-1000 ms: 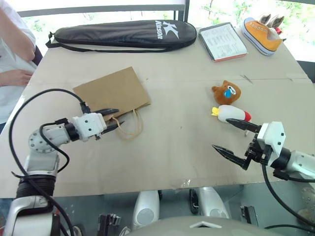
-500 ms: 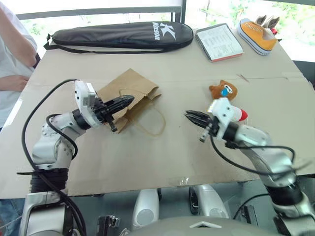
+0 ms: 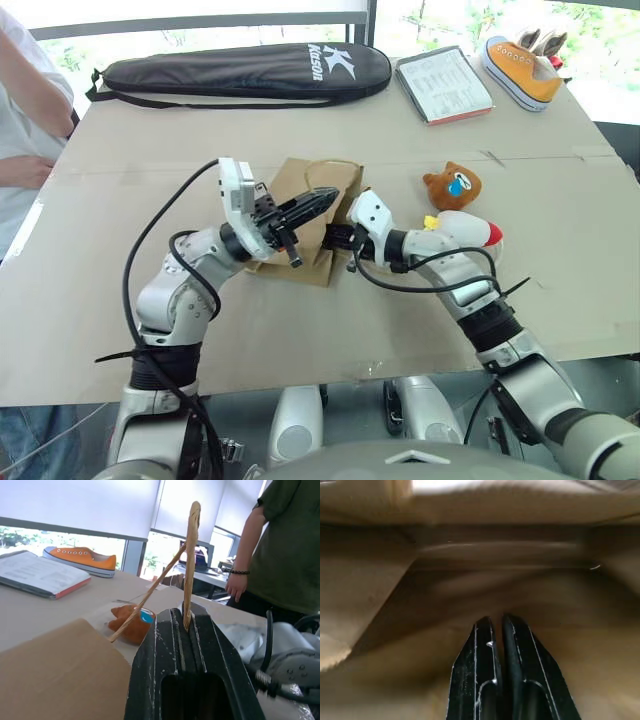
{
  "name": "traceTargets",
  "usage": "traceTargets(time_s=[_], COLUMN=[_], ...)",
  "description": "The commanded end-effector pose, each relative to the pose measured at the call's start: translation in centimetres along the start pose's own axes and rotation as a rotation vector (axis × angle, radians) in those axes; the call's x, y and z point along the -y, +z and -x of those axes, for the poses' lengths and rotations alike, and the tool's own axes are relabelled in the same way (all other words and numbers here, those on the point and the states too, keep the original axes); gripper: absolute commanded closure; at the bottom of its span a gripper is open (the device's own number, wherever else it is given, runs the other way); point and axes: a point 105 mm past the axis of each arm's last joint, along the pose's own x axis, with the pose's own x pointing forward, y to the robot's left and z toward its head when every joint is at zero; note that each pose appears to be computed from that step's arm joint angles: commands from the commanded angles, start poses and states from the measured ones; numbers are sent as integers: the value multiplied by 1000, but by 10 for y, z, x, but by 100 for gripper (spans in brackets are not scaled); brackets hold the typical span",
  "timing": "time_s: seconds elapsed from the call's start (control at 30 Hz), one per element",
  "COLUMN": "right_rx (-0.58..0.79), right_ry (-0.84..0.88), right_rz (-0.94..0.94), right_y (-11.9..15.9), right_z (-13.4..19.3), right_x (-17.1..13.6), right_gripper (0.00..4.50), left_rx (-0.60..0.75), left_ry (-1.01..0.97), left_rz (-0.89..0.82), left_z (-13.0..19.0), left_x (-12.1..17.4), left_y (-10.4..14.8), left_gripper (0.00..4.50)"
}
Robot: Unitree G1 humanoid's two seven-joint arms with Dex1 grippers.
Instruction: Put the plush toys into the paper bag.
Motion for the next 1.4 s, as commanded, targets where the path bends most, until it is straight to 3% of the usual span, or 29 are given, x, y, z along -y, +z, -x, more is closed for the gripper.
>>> traceTargets(time_s=[0.03,0.17,0.37,0.53,0.63,0.8,0.9,1.17,1.33,1.4], right_rx=[32,-80,-117,-94,-52,-1,53,219,176,62], right_ry=[27,-16,-200,-272,-322,-320,-302,-177,-267,-365], right_rz=[-4,-47,-133,-74,-71,-63,-86,-85,33,85], right_y=[4,-30,-38,-19,-4,14,27,79,85,69], right_z=[-11,-23,-30,-54,-51,-35,-19,49,103,133], right_x=[-4,-4,12,13,23,34,34,-2,-8,-2], right_gripper=[443,443,443,443,443,443,363,5,5,5], left_rx=[43,89,151,151,79,68,52,41,20,19], left_ry=[-39,40,170,196,244,275,231,233,254,256], left_rz=[-43,-102,-156,-264,-375,-496,-515,-468,-464,-462], left_z=[-11,-9,-1,-9,-4,-1,-1,2,0,-2], left_x=[11,-2,-23,-30,-39,-44,-40,-43,-50,-51], left_y=[13,31,60,80,77,76,69,55,52,52], left_gripper=[450,450,450,450,450,450,450,450,450,450])
